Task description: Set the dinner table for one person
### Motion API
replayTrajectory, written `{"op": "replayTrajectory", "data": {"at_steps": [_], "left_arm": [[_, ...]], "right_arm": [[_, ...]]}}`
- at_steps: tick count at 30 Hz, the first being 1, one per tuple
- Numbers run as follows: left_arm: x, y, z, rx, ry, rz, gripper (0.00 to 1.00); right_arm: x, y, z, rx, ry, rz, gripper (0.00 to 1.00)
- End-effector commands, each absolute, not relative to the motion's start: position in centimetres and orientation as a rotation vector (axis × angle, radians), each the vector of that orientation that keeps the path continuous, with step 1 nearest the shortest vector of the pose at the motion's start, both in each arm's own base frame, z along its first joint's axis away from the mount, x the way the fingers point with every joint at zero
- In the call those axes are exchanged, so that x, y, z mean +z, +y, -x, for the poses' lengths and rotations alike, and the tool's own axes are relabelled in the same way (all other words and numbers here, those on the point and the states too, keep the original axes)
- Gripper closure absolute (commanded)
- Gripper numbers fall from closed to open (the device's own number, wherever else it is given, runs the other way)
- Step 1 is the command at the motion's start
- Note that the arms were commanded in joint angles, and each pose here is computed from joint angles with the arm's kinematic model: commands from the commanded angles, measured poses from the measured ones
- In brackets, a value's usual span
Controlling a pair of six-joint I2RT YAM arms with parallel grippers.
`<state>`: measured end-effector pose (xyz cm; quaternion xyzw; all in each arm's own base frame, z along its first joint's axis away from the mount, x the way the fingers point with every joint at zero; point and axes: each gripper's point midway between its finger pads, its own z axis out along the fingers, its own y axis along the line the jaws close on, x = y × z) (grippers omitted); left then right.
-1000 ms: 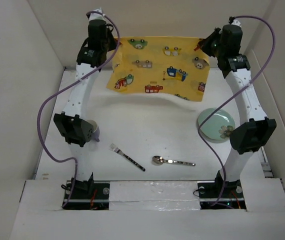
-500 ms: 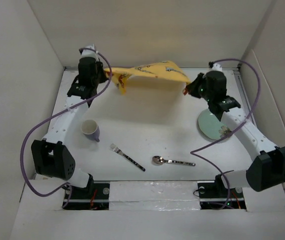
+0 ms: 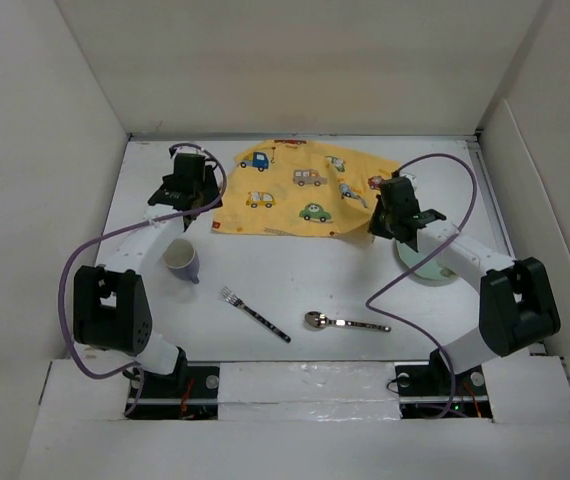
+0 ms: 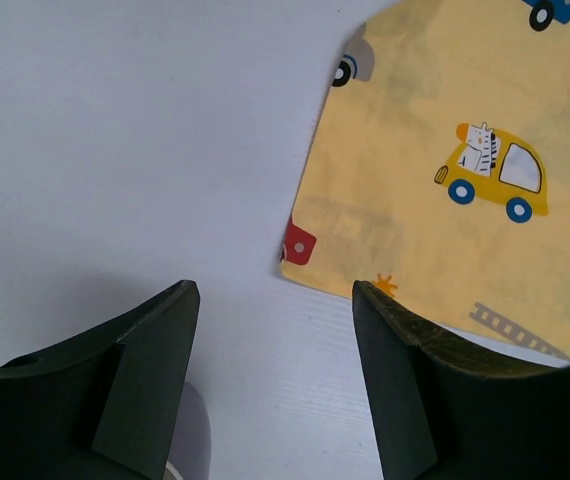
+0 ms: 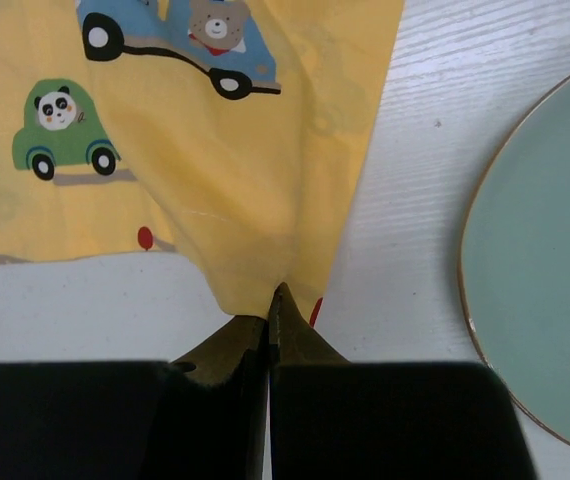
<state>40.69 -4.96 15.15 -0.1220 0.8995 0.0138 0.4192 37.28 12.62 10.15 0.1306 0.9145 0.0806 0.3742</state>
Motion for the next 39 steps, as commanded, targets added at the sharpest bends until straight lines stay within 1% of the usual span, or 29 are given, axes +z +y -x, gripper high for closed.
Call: {"op": "replayTrajectory", "data": {"at_steps": [1,3,4,5,6,7,9,11,13,14,16,17,21,22,23,25,27,32,35,39], "left_arm": [[15.5,-5.1,-41.0,0.018,2.26,0.349,0.4],[13.5,-5.5,-41.9,0.023,2.317,0.34,0.41],[14.5,-6.0,-43.2,0.006,2.305,0.335,0.43],[13.4,-5.9,-43.0,0.031,2.363,0.33,0.48],[11.7,-5.8,-43.4,0.066,2.414,0.331,0.5],[12.3,-6.5,-44.0,0.085,2.406,0.312,0.5],[10.9,-6.8,-44.0,0.121,2.448,0.298,0.56],[10.5,-7.4,-43.8,0.112,2.467,0.306,0.59],[9.4,-7.8,-43.4,0.086,2.49,0.327,0.59],[9.0,-7.1,-43.4,0.079,2.494,0.359,0.58],[7.9,-6.8,-42.8,0.041,2.531,0.399,0.59],[7.5,-6.7,-42.4,0.056,2.543,0.401,0.6],[7.1,-6.3,-41.5,0.082,2.565,0.383,0.58],[7.1,-6.1,-41.5,0.094,2.571,0.384,0.58],[6.5,-6.1,-41.2,0.106,2.59,0.384,0.57],[6.2,-6.2,-40.9,0.104,2.624,0.376,0.57],[5.1,-6.4,-40.5,0.107,2.661,0.372,0.57],[4.0,-6.6,-40.1,0.098,2.696,0.378,0.57],[2.7,-6.8,-39.6,0.089,2.726,0.4,0.58],[1.8,-6.8,-39.5,0.089,2.713,0.436,0.61]], "right_arm": [[11.5,11.6,-37.8,0.139,2.275,-0.349,0.96],[11.6,11.8,-37.6,0.141,2.267,-0.342,0.81],[11.7,11.8,-37.6,0.141,2.269,-0.343,0.74],[11.7,11.9,-37.4,0.147,2.276,-0.345,0.55],[12.0,11.9,-37.2,0.15,2.29,-0.352,0.49],[12.4,12.0,-37.1,0.154,2.289,-0.361,0.46],[13.0,11.4,-36.7,0.159,2.286,-0.38,0.4],[15.1,11.1,-36.3,0.213,2.245,-0.388,0.39],[16.7,10.9,-35.5,0.274,2.221,-0.399,0.39],[17.3,10.4,-35.4,0.293,2.209,-0.413,0.47],[18.0,10.9,-34.4,0.367,2.201,-0.39,0.76],[18.0,10.8,-34.3,0.378,2.202,-0.394,1.0],[16.1,11.0,-33.0,0.397,2.259,-0.412,1.0],[15.6,10.6,-32.9,0.392,2.265,-0.432,0.97],[14.7,10.7,-32.6,0.392,2.283,-0.442,0.88],[14.6,10.9,-32.7,0.427,2.279,-0.456,0.84],[14.5,11.0,-33.0,0.44,2.265,-0.466,0.78],[13.8,11.3,-33.5,0.461,2.276,-0.482,0.74],[13.2,11.2,-33.8,0.471,2.279,-0.514,0.7],[12.7,11.6,-33.9,0.52,2.287,-0.535,0.68]]}}
